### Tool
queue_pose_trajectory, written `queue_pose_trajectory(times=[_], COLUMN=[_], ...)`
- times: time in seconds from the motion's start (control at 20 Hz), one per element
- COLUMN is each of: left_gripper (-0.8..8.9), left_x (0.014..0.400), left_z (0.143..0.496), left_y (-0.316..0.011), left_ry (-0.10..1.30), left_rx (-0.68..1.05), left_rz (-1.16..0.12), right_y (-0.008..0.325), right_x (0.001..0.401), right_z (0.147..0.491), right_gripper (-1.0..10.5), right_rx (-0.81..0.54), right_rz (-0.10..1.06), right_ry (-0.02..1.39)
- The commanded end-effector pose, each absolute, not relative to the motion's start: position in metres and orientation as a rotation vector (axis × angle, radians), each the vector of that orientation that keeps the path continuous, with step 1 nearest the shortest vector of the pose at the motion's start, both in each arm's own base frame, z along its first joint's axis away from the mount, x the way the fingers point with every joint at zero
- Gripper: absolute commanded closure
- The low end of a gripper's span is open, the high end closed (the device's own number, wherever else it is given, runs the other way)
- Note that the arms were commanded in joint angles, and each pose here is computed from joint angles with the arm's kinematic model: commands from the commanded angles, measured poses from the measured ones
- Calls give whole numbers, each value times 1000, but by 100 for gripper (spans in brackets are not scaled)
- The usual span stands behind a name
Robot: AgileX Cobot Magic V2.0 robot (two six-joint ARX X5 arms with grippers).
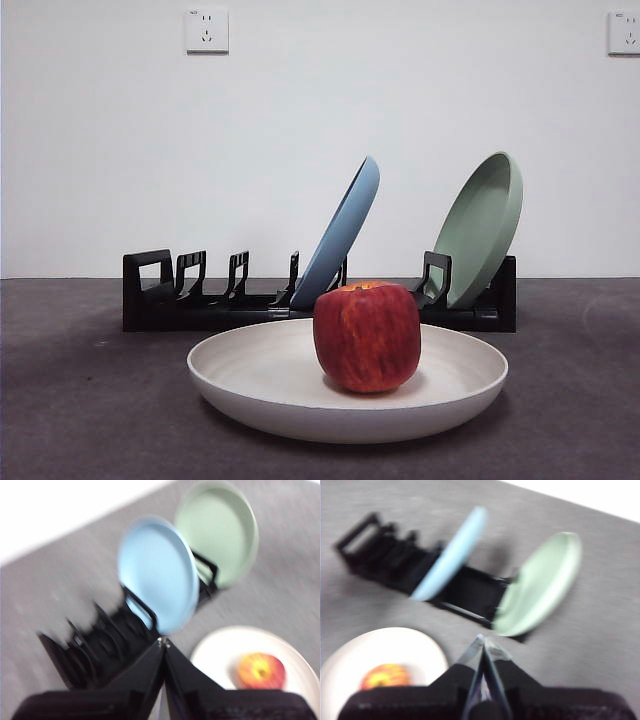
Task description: Take the yellow plate from the plate rack,put the plate on the table,take the apple from the table,put the apple in the plate
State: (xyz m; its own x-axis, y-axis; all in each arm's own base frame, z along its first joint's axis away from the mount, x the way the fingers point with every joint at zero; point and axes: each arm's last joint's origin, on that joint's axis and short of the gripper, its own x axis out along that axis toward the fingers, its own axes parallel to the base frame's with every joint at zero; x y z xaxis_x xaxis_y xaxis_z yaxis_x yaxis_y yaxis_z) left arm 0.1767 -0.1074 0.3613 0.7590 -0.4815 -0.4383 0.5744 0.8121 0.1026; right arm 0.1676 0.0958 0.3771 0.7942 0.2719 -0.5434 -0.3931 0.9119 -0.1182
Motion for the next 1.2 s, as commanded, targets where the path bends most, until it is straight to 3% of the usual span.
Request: queue_pose_trajectory(times=[0.05,0.45,0.75,1.2], left_gripper=[823,823,823,815], left_x=[175,144,128,123], left_z=[347,281,233,219], left_y=[-105,-86,-76,-72], left_ry=[387,288,352,445], left_rx=[238,121,62,83], left_rz=[-555,-520,-475,-438], right_y=[90,80,78,79], right_x=[162,145,138,138], right_z=[365,287,224,212], right_gripper=[958,958,958,945], right_rx=[-220,-83,1,21], right_rz=[337,327,321,310], right_ry=[550,457,454,494])
